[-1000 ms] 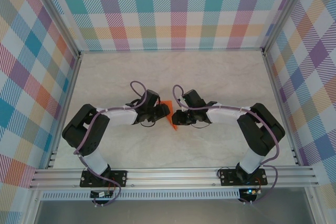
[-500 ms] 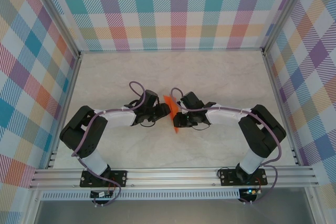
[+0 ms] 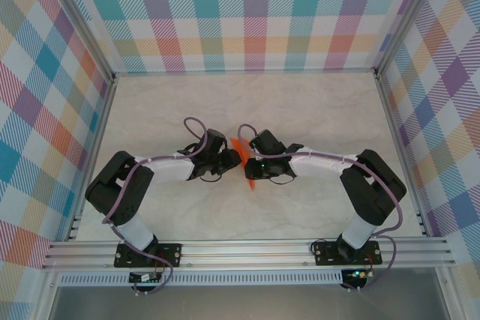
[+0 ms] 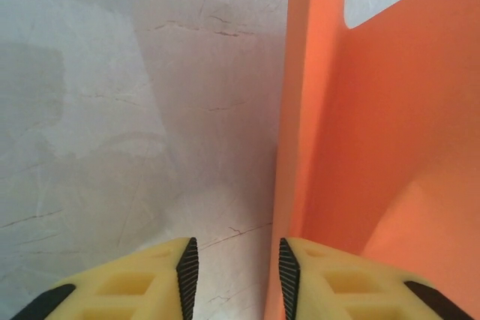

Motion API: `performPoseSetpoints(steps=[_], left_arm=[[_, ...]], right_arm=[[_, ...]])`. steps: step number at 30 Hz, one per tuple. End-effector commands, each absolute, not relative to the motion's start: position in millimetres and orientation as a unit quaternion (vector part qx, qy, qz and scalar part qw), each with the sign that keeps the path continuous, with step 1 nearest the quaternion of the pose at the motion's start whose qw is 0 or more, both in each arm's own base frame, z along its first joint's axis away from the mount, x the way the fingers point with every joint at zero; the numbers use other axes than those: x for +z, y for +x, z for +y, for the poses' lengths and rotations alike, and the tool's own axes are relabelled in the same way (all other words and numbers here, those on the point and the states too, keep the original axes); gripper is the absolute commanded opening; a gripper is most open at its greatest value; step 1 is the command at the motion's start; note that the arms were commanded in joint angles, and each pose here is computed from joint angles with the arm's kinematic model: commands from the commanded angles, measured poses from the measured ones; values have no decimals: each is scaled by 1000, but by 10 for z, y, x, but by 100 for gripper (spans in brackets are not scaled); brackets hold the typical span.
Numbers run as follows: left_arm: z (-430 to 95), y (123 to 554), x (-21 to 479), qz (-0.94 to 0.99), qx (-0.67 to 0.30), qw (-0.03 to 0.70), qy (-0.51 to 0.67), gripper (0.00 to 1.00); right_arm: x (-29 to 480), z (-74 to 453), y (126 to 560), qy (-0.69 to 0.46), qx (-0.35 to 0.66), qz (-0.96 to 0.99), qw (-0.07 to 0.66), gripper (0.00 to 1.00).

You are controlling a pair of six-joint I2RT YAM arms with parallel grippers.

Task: Fold a paper plane with a square sheet of paper (pick it up from the middle)
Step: Fold the wing for the fifth time at the center of the table.

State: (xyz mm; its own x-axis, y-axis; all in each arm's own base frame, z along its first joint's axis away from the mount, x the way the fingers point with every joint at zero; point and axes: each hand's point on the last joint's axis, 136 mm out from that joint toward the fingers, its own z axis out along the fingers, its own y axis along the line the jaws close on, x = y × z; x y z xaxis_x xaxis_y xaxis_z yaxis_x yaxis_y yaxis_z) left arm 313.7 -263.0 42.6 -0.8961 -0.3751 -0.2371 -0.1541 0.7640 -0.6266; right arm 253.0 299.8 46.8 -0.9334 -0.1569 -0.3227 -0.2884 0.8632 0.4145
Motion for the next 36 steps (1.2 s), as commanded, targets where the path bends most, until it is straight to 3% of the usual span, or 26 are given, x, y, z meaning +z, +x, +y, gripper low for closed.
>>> performPoseSetpoints(steps=[1, 7, 15, 24, 36], left_arm=[[-2579, 3086, 390, 926, -301, 178, -146, 32], [-2542, 3037, 274, 929, -292, 167, -155, 22], [-2539, 3048, 382, 922, -306, 182, -155, 22], [-2667, 3119, 757, 890, -373, 226, -135, 37], [-2772, 3275, 710, 894, -366, 220, -134, 44]], right_arm=[[420, 3023, 2524, -116, 223, 959, 133, 20], [379, 3089, 2502, -126, 239, 954, 129, 15], [356, 3078, 2511, -130, 229, 957, 125, 12], [429, 3041, 2530, -154, 215, 955, 136, 9], [411, 3045, 2530, -159, 213, 954, 136, 9]])
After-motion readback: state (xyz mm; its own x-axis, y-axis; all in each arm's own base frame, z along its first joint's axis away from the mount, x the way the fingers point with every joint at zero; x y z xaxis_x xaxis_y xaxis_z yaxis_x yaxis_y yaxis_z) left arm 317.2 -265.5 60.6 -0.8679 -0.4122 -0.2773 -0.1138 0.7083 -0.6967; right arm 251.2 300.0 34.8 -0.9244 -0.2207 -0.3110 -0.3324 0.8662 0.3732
